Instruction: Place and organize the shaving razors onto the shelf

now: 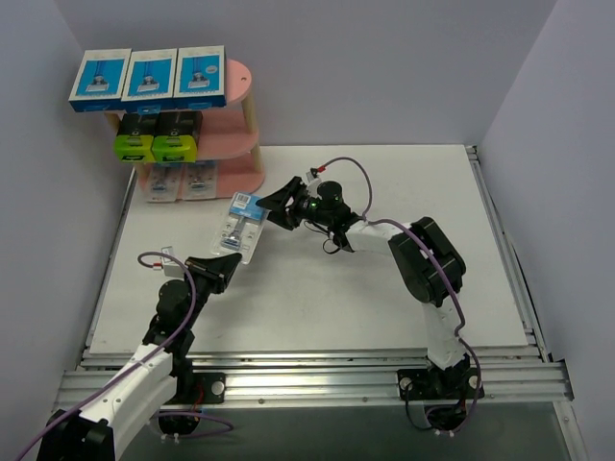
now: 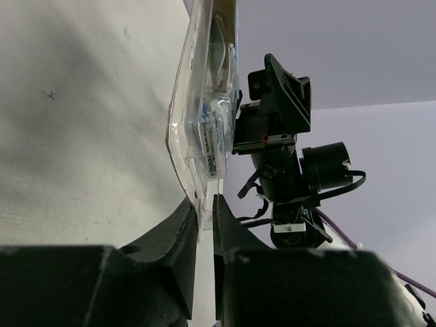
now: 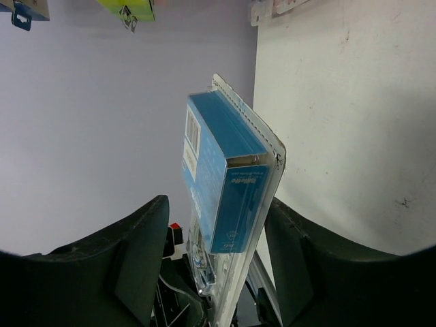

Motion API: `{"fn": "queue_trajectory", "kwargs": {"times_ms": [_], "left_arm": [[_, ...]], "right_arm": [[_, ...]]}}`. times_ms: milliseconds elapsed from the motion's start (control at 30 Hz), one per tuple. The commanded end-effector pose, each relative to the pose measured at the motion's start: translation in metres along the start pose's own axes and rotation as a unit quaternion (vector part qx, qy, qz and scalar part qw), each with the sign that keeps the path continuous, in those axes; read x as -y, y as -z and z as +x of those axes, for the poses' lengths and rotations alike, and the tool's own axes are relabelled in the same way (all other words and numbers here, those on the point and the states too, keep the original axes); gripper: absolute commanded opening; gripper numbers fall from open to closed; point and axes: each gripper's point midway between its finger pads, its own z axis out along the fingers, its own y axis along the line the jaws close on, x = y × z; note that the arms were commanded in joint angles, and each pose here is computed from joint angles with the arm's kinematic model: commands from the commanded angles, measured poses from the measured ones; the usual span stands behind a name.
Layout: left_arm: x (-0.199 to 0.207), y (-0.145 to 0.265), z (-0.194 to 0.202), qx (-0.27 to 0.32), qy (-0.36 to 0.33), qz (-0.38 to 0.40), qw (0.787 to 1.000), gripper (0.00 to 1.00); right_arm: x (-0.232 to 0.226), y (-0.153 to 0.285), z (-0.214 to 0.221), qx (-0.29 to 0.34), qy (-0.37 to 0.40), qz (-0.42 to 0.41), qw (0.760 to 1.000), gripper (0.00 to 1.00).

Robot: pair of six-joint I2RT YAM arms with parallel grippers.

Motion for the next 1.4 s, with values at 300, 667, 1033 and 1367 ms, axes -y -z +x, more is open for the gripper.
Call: {"fn": "queue_trajectory", "kwargs": {"times_ms": [300,667,1033,1367], "left_arm": [[0.012,-0.004,-0.015,0.038,0.011,0.008,0.999,0.02],[0.015,-0.014,-0.027,0.059,-0.004,-0.001,0.998,0.02],[0.02,-0.041,-0.045,0.082,-0.021,-0.008,0.996,0.02],[0.031,-0.075,-0.063,0.097,-0.027,0.004,0.995,0.02]], "right_arm": [[-0.015,0.005,-0.017,0.005,0.024,-0.032,0.999,0.58],[0.016,0.038,-0.044,0.025,0.022,0.001,0.999,0.66],[0.051,0.077,-0.076,0.033,0.038,0.045,0.998,0.67],[0.079,0.113,-0.107,0.044,0.043,0.066,0.996,0.67]]}}
